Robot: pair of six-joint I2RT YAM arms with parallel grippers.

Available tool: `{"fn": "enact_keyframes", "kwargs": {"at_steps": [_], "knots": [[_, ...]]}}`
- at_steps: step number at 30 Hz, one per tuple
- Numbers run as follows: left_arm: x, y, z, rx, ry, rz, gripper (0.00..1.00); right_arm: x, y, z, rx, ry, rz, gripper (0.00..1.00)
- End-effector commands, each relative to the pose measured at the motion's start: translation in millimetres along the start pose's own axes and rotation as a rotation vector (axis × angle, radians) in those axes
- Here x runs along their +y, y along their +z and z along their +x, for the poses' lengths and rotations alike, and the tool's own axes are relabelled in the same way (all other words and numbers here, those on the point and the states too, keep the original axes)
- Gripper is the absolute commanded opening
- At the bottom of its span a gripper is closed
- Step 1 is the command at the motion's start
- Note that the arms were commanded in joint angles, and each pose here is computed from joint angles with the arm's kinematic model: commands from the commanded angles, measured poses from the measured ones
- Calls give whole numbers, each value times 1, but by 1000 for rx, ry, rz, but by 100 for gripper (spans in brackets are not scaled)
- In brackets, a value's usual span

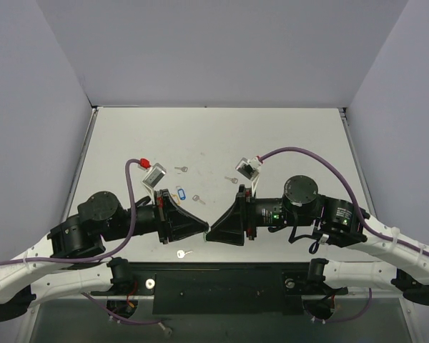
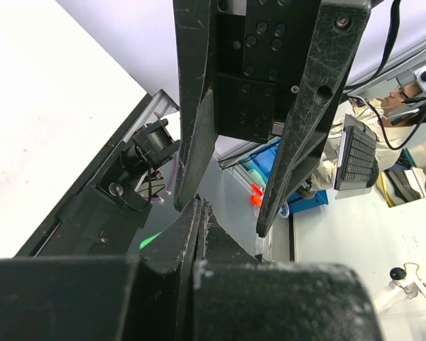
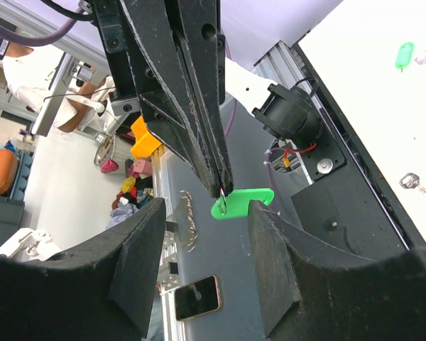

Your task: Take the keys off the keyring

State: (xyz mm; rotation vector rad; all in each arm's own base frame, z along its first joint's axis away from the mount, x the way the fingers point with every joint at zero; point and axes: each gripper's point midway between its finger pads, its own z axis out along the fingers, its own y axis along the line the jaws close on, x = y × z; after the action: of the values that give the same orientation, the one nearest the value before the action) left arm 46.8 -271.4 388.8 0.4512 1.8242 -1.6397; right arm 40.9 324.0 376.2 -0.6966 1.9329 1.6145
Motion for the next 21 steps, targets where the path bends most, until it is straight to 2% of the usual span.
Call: {"fn": "enact_keyframes", "kwargs": {"at_steps": [1,11,18,21], "knots": [[-14,-8,-20,-62,20,9,0,8,-2,-12,-58,-12,-31,46],[30,-14,-19,-85,9,-217,0,-30,0,5,-44,23,113,47],[75,-27,-21,-96,20,-479,0,-76,-3,27,-7,48,293,58],[92,-29,-19,-84,24,-571,0,-89,-4,27,-11,48,363,59]]}}
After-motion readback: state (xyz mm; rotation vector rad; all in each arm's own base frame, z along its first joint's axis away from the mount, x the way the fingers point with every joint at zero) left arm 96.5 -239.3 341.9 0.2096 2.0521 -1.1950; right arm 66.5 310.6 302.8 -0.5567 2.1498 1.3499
